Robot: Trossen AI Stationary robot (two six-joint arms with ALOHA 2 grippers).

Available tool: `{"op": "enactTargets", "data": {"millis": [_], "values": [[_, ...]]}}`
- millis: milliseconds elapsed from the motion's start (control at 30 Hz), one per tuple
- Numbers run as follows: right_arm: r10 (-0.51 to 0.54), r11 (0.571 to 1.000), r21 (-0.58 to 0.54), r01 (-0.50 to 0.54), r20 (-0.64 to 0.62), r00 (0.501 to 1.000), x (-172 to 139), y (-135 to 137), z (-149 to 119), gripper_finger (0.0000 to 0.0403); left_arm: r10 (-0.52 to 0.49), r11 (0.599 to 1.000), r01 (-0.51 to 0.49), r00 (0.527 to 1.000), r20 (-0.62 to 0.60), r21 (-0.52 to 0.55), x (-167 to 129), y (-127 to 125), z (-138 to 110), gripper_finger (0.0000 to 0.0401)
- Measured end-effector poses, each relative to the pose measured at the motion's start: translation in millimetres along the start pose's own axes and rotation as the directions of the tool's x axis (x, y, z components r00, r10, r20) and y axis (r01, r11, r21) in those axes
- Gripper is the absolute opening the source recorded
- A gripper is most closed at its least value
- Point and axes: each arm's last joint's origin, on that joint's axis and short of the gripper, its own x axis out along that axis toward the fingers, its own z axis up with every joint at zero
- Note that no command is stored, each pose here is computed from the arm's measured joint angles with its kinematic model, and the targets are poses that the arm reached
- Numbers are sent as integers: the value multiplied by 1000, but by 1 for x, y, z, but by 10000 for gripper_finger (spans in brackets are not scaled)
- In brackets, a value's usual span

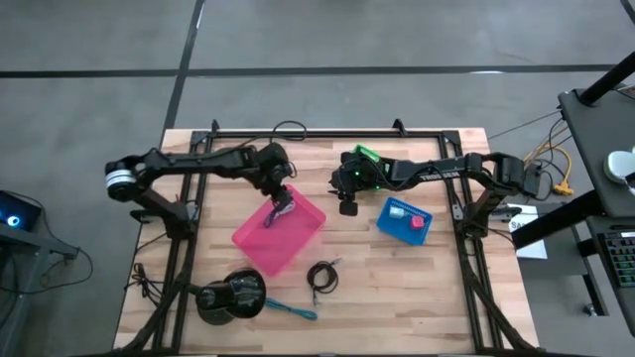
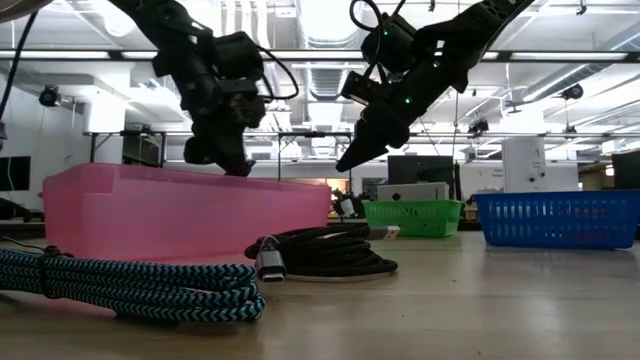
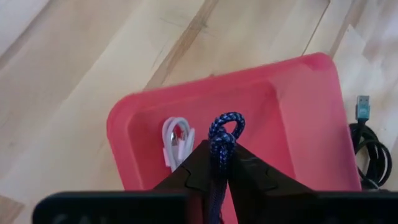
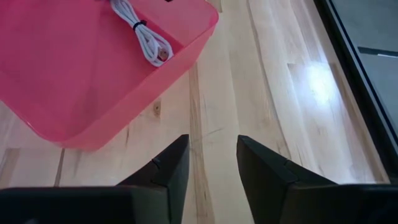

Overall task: Pick and place items into bin
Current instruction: Put the blue charger cable into the pink bin, then put the black charger cable into the pink bin

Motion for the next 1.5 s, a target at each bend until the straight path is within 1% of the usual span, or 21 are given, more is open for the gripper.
{"op": "enactTargets", "data": {"millis": [100,267,500,633,700,767,867,967,1200,1500], "values": [[1,1000,0,-1,-2,1000,0,0,-1,118,0,1000,0,1000,-6,9,2,0,1,37],[1,1000,1,-1,-8,1000,1,0,-3,113,4,997,-5,1000,9,76,-1,0,1,65],[1,1000,1,-1,-10,1000,1,0,-3,118,-2,996,1,1000,23,84,-6,-2,1,119],[1,1000,1,-1,-10,1000,1,0,-3,117,-41,995,38,999,35,88,-11,-5,4,138],[1,1000,1,-1,-10,1000,1,0,-3,114,-68,992,64,997,40,110,-13,-7,5,140],[1,1000,1,-1,-10,1000,1,0,-3,111,-88,985,77,994,62,154,-13,-10,7,141],[1,1000,1,-1,-10,1000,1,0,-3,108,-111,973,89,989,94,212,-14,-15,10,141],[1,1000,3,-1,-10,1000,1,0,-3,105,-126,961,97,987,100,257,-13,-20,9,141],[3,1000,5,-3,-16,1000,1,1,-4,103,-152,950,120,984,90,290,-15,-33,4,141],[12,999,38,-11,-13,1000,1,1,-4,98,-218,919,153,965,143,363,-42,-54,-8,141]]}}
